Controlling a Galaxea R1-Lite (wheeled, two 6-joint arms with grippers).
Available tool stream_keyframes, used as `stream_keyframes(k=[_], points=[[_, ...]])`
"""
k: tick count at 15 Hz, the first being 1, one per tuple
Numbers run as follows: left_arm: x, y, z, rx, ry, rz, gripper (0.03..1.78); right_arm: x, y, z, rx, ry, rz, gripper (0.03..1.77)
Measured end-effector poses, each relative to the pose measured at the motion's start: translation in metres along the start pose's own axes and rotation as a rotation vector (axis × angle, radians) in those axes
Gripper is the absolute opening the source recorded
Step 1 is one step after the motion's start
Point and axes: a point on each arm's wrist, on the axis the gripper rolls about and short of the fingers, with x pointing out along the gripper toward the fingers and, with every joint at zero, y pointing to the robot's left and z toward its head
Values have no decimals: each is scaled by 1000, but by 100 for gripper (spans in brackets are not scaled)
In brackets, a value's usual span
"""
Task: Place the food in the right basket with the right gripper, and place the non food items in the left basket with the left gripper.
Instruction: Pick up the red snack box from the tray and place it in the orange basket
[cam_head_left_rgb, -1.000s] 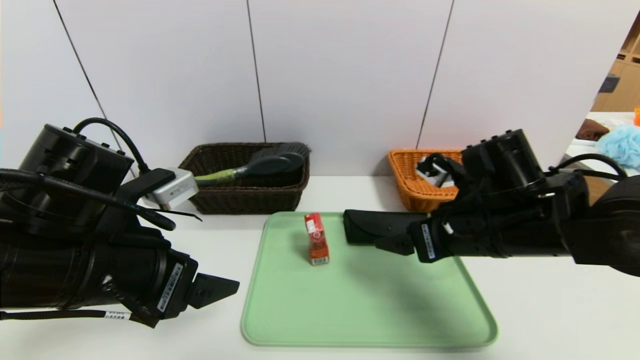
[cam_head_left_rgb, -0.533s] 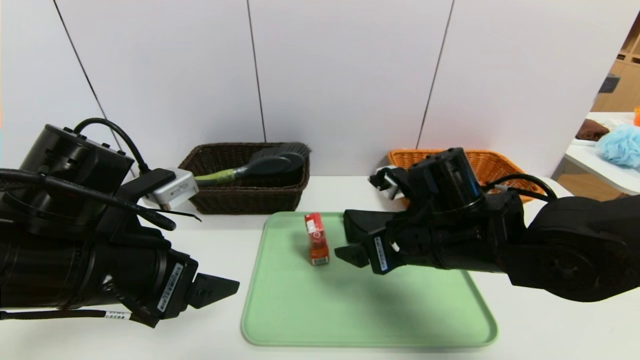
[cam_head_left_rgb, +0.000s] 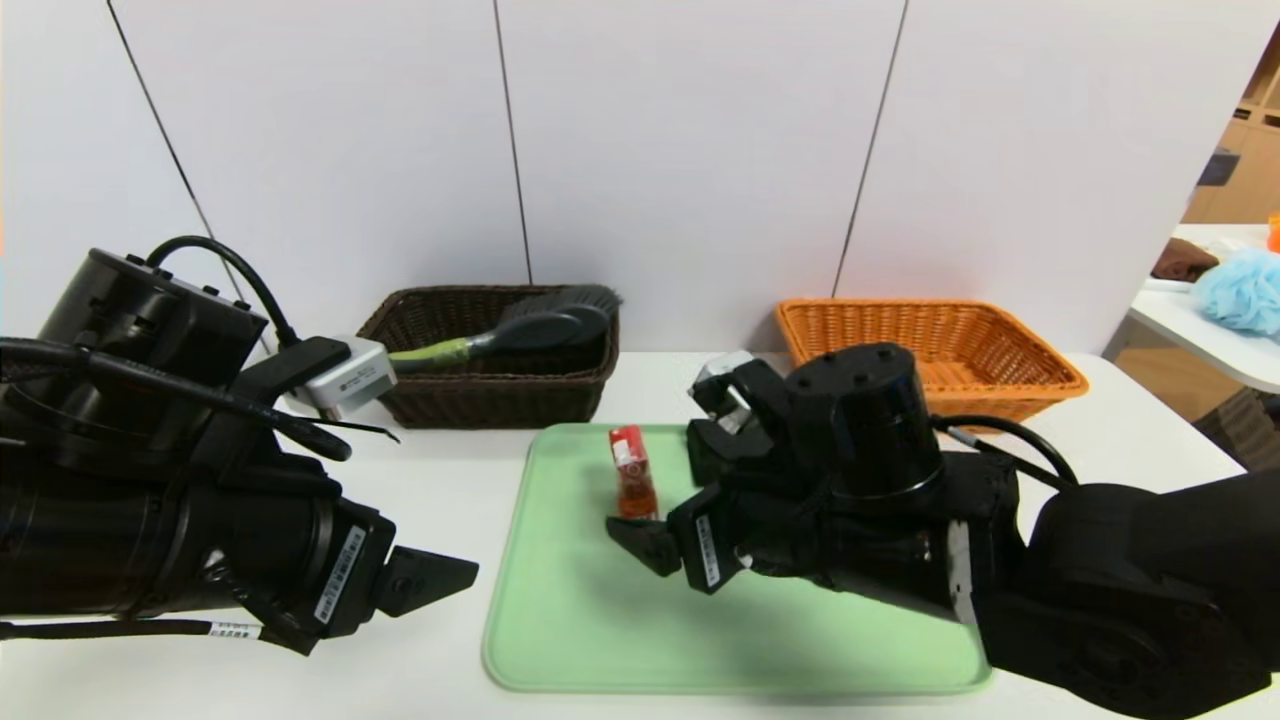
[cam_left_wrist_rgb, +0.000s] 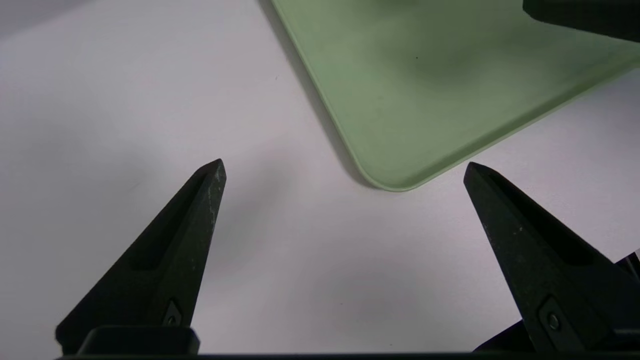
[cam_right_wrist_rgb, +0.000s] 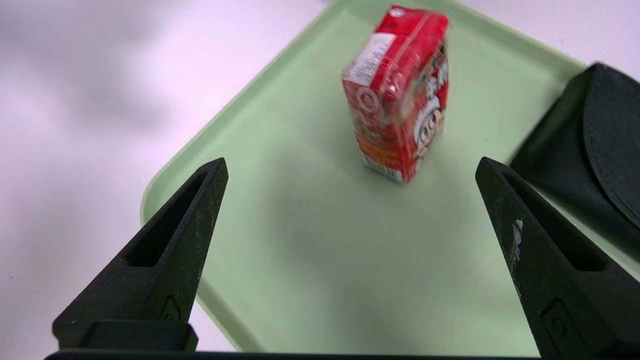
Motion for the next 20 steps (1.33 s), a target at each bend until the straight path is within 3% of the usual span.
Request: stream_keyframes(k=[6, 11, 20], points=[[1, 0, 0, -2, 2, 1, 169, 31, 10, -12, -54, -92, -64, 171], [4, 0, 0, 0, 11, 0, 169, 53, 7, -24, -73, -56, -103, 171], [9, 0, 0, -3, 29, 4, 169, 74, -5, -22, -93, -100, -133, 171]])
